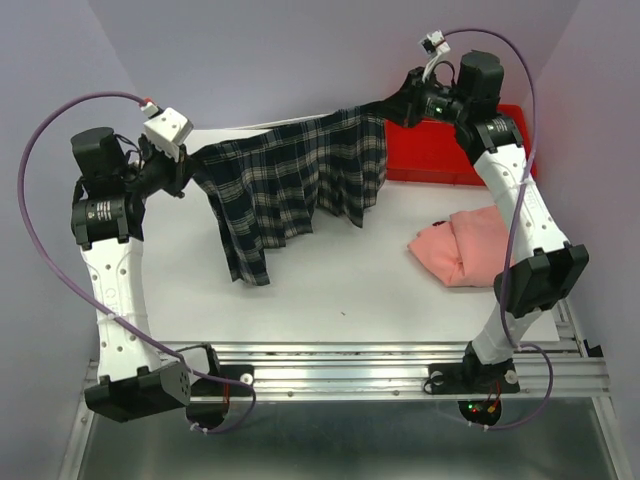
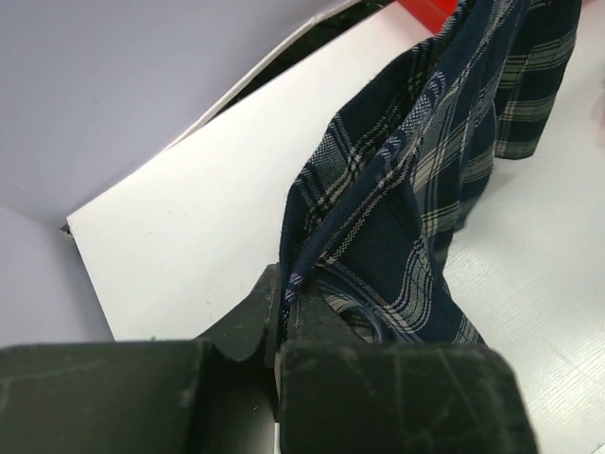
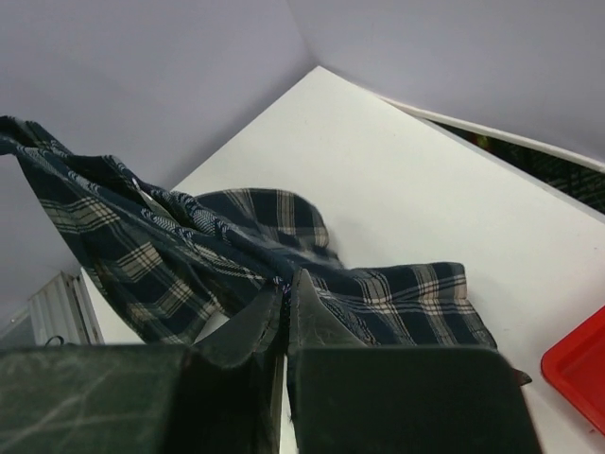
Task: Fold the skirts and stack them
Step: Flatten the skirt out
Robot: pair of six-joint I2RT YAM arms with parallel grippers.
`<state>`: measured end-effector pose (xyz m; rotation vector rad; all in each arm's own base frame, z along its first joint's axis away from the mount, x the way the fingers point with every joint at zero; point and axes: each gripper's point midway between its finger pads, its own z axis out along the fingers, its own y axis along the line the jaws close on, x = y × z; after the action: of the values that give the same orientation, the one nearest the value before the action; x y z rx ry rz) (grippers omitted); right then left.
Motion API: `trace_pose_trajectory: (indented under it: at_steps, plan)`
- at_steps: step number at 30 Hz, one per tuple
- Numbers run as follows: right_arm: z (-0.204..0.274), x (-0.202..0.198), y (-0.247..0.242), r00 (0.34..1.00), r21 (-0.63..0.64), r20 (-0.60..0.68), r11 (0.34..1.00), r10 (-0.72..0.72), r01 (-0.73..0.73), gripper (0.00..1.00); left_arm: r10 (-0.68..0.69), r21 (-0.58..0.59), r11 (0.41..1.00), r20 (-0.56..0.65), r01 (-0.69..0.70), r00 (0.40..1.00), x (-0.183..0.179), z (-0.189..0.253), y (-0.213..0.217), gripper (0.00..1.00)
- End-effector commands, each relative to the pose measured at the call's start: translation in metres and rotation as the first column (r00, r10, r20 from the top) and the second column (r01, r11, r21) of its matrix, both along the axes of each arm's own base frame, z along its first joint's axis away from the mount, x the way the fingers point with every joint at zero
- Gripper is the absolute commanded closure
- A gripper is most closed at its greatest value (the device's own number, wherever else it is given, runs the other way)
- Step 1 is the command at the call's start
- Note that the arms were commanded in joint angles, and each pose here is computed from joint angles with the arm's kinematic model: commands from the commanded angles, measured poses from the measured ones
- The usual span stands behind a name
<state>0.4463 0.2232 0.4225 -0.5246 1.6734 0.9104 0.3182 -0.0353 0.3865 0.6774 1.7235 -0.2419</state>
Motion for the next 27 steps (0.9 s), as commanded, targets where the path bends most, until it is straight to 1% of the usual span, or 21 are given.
trace_pose_trajectory:
  at_steps: [1,2,3,5,8,10,11,12,13,14,15,16,17,18,20,21,22,24,25,26,27]
  plan:
    - [0.005,0.026,-0.009,0.997,0.002,0.046,0.998,-0.062,0.062,0.99,0.138,0.026,0.990,0.068,-0.140,0.988,0.023,0.024,0.030,1.00]
    - [0.016,0.029,-0.007,0.996,0.014,0.069,0.998,-0.059,0.058,0.99,0.139,0.027,0.989,0.088,-0.142,0.986,0.025,0.037,0.031,1.00]
    - [0.007,0.040,-0.004,0.998,0.015,0.047,0.999,-0.050,0.049,0.99,0.130,0.040,0.990,0.050,-0.132,0.990,0.030,0.029,0.034,1.00]
    - [0.020,0.046,-0.001,0.996,0.036,0.067,0.998,-0.051,0.048,0.99,0.118,0.059,0.991,0.051,-0.121,0.992,0.034,0.033,0.036,1.00]
    - [0.009,0.070,0.002,0.997,0.054,0.045,0.996,-0.068,0.065,0.99,0.143,0.065,0.987,0.046,-0.146,0.989,0.045,0.025,0.043,1.00]
    - [0.015,0.084,0.003,0.993,0.063,0.079,0.994,-0.089,0.085,0.99,0.136,0.067,0.988,0.033,-0.137,0.990,0.063,0.014,0.047,1.00]
    - [0.001,0.100,0.009,0.992,0.062,0.078,0.994,-0.095,0.091,0.99,0.144,0.063,0.987,0.012,-0.145,0.989,0.082,0.007,0.053,1.00]
    - [0.011,0.110,0.007,0.985,0.077,0.117,0.990,-0.125,0.117,0.99,0.165,0.051,0.985,0.010,-0.165,0.986,0.095,0.007,0.058,1.00]
    - [-0.008,0.129,0.010,0.985,0.075,0.102,0.989,-0.136,0.128,0.99,0.173,0.040,0.984,0.066,-0.176,0.983,0.107,0.027,0.064,1.00]
    - [-0.005,0.140,0.010,0.979,0.089,0.136,0.986,-0.150,0.139,0.99,0.170,0.028,0.985,0.044,-0.172,0.984,0.130,0.015,0.071,1.00]
    - [0.017,0.146,0.006,0.962,0.118,0.197,0.979,-0.189,0.168,0.99,0.176,0.017,0.984,0.060,-0.177,0.983,0.143,0.019,0.075,1.00]
    - [0.003,0.156,0.012,0.962,0.118,0.189,0.977,-0.196,0.176,0.99,0.190,0.013,0.981,0.122,-0.193,0.974,0.158,0.034,0.081,1.00]
    - [0.019,0.164,0.010,0.938,0.150,0.266,0.971,-0.223,0.188,0.99,0.204,-0.014,0.979,0.195,-0.206,0.959,0.168,0.065,0.083,1.00]
    - [0.029,0.170,0.008,0.912,0.178,0.305,0.957,-0.276,0.230,0.99,0.217,-0.021,0.976,0.202,-0.217,0.955,0.192,0.059,0.091,1.00]
    - [0.061,0.173,-0.003,0.830,0.245,0.435,0.933,-0.348,0.263,0.99,0.216,-0.039,0.975,0.393,-0.218,0.894,0.204,0.123,0.095,1.00]
    - [0.075,0.171,-0.004,0.797,0.274,0.472,0.922,-0.377,0.274,0.99,0.229,-0.075,0.973,0.411,-0.218,0.882,0.218,0.126,0.099,1.00]
    - [0.101,0.168,-0.015,0.722,0.332,0.535,0.895,-0.439,0.299,0.99,0.227,-0.084,0.973,0.529,-0.216,0.818,0.216,0.165,0.099,1.00]
    - [0.124,0.160,-0.024,0.649,0.364,0.596,0.879,-0.473,0.307,0.99,0.233,-0.104,0.971,0.607,-0.214,0.760,0.215,0.187,0.105,1.00]
    - [0.139,0.152,-0.028,0.590,0.376,0.648,0.876,-0.482,0.303,0.99,0.229,-0.103,0.971,0.664,-0.216,0.712,0.213,0.201,0.106,1.00]
    - [0.144,0.148,-0.027,0.571,0.370,0.670,0.880,-0.474,0.296,0.99,0.231,-0.104,0.970,0.683,-0.221,0.693,0.211,0.204,0.110,1.00]
    - [0.143,0.145,-0.023,0.569,0.349,0.691,0.895,-0.446,0.277,0.99,0.215,-0.099,0.973,0.715,-0.208,0.665,0.198,0.216,0.108,1.00]
